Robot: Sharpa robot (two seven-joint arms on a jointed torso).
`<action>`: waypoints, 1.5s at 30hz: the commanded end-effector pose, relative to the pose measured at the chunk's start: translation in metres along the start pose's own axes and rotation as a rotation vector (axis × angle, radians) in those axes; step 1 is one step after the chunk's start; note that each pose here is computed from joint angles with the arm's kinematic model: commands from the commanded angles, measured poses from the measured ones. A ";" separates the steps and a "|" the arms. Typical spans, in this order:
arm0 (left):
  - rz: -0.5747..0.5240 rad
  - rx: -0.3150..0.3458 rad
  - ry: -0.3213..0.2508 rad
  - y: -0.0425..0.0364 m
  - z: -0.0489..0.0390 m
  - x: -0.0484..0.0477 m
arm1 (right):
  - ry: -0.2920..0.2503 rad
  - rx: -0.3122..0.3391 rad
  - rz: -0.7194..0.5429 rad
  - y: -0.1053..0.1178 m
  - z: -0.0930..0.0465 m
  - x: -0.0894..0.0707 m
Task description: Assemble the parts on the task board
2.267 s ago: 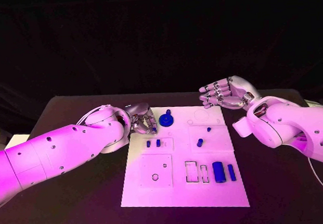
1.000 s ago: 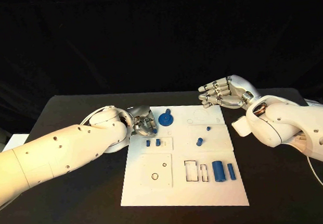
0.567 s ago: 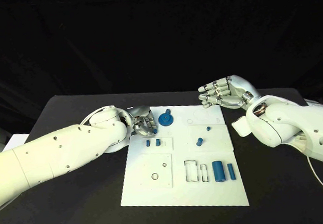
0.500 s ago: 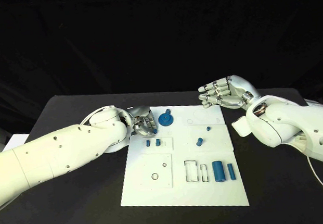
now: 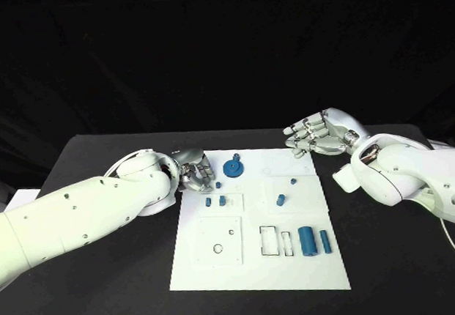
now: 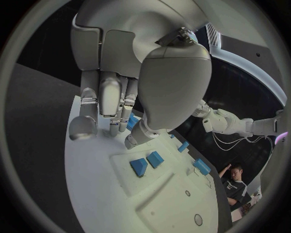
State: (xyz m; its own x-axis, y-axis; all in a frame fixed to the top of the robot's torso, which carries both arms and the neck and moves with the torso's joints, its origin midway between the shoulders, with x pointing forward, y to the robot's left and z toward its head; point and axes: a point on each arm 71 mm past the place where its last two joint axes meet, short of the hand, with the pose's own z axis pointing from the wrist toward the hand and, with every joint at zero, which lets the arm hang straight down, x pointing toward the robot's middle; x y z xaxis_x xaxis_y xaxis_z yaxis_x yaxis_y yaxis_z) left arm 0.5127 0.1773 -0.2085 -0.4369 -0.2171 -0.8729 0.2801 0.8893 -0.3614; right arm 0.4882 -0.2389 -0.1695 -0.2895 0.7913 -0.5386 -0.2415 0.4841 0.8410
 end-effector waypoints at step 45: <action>-1.449 0.208 -0.253 0.0273 -0.0469 -0.0228 | 0.302 0.031 -0.952 -0.018 -0.002 0.052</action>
State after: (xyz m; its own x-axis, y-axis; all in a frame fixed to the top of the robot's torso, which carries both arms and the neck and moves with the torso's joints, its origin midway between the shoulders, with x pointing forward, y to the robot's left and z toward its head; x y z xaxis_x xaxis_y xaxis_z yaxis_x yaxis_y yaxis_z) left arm 0.4908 0.2273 -0.1850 -0.2717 -0.9342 0.2311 -0.1426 -0.1984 -0.9697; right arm 0.4764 -0.2077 -0.2104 -0.2024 -0.0186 -0.9791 -0.4674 0.8804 0.0799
